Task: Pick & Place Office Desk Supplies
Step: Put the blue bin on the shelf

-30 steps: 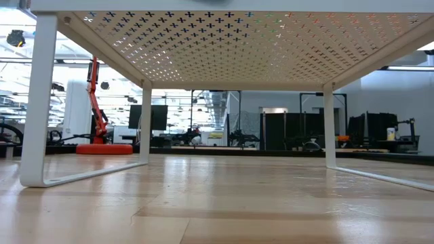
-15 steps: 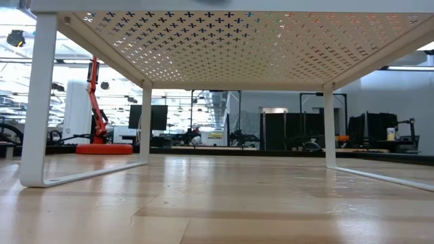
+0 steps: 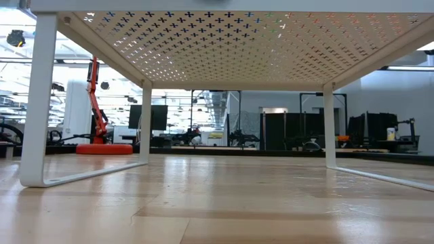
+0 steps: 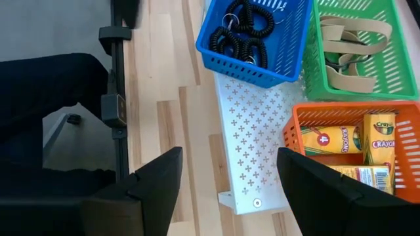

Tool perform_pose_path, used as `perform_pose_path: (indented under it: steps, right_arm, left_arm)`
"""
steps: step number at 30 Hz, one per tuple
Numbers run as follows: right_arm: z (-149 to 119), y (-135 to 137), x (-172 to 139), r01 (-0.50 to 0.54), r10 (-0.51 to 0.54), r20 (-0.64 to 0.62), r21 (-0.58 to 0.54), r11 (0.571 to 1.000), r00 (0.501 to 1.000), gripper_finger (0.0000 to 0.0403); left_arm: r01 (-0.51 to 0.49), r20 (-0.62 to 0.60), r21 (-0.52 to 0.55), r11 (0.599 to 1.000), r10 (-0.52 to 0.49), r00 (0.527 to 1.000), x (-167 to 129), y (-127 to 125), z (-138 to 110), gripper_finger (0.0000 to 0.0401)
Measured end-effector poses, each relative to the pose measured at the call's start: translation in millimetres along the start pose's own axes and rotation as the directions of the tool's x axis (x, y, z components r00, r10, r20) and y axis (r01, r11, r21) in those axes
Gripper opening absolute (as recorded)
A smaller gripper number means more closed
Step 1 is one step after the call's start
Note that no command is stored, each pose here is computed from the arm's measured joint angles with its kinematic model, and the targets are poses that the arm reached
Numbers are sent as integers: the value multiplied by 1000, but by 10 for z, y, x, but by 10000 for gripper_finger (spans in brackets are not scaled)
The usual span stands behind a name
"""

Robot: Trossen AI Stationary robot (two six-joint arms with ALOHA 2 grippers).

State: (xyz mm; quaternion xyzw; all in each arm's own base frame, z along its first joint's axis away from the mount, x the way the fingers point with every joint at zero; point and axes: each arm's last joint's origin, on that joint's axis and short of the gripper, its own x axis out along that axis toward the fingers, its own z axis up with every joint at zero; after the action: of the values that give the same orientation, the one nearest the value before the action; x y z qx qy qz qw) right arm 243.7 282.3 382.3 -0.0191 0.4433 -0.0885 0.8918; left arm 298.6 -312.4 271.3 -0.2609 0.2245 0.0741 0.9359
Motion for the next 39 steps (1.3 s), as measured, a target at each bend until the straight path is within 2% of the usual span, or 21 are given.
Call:
perform_pose_path:
  steps: [2,4,7,10,13,15,17,19,22,25,31,33,35,39]
  right_arm:
    - [0,0,0,0,0,0,0,1000,1000,245]
    - [-2,1,-1,-1,1,0,0,1000,1000,245]
    - [-4,3,-1,-6,6,-7,1,1000,1000,245]
    - [-6,5,-1,-13,13,-16,12,1000,1000,245]
    - [-7,5,1,-20,21,-27,20,1000,999,245]
    - [-7,5,1,-21,21,-28,27,999,999,245]
    - [-7,6,1,-22,22,-30,28,999,999,245]
    - [-7,6,1,-21,22,-30,35,999,999,245]
    - [3,1,-14,-27,28,-26,40,999,999,245]
    - [20,-7,-43,-36,37,-18,49,998,999,245]
    - [19,-2,-80,-47,48,-11,50,998,999,245]
    - [19,-1,-78,-47,47,-11,49,998,999,245]
    - [19,-2,-80,-46,47,-10,48,998,999,245]
    - [20,-3,-78,-45,46,-9,47,998,999,245]
  left_arm:
    - [65,52,11,998,-65,997,-33,-97,25,0]
    - [106,87,79,991,-113,990,-52,-169,37,0]
    - [112,87,279,954,-141,986,-95,-217,-21,0]
    - [73,99,413,908,-124,987,-150,-247,-18,0]
    - [36,83,495,868,-89,993,-241,-314,123,0]
    - [-3,65,534,846,-38,997,-247,-315,253,0]
    - [-38,24,596,802,29,999,-183,-281,315,0]
    - [-20,-64,631,775,77,995,0,-234,307,0]
    - [66,-252,657,751,137,958,348,-151,189,0]
    - [57,-311,700,712,233,921,553,-95,72,0]
    - [-21,-191,733,680,236,953,405,-266,126,0]
    - [-54,-154,754,655,257,954,342,-273,110,0]
    - [-80,-122,753,653,259,958,315,-285,132,0]
    - [-148,-61,774,616,304,951,325,-249,122,0]
